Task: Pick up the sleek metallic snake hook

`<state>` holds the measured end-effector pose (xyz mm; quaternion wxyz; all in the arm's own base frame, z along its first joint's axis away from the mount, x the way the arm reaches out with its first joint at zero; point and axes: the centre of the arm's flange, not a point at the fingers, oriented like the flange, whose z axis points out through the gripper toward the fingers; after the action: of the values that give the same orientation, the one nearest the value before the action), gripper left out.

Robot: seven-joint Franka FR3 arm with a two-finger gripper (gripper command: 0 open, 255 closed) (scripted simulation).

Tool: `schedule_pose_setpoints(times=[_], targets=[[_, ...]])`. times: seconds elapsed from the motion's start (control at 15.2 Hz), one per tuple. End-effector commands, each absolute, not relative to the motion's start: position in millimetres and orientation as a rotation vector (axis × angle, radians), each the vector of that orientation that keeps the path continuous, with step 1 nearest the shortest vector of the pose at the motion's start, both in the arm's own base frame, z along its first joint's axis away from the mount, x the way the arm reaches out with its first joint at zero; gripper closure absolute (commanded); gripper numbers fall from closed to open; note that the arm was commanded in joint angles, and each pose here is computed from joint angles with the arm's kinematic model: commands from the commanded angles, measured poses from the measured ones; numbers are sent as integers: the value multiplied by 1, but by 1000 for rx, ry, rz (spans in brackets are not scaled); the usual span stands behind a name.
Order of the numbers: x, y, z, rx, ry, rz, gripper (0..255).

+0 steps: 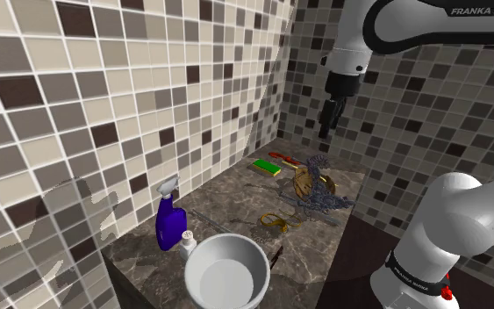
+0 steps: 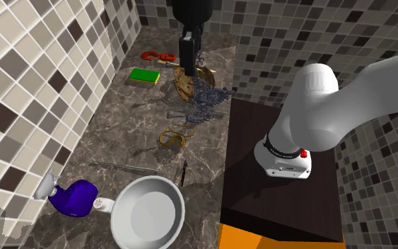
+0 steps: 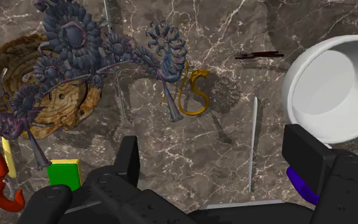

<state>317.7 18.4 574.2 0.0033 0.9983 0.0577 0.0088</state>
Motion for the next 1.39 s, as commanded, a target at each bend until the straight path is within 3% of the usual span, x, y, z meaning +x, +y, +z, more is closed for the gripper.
schedule_pose_setpoints(times=[0.0, 1.32], targets=[[318, 18, 574, 3130, 181, 28, 0], [388, 47, 315, 3091, -153, -175, 0]])
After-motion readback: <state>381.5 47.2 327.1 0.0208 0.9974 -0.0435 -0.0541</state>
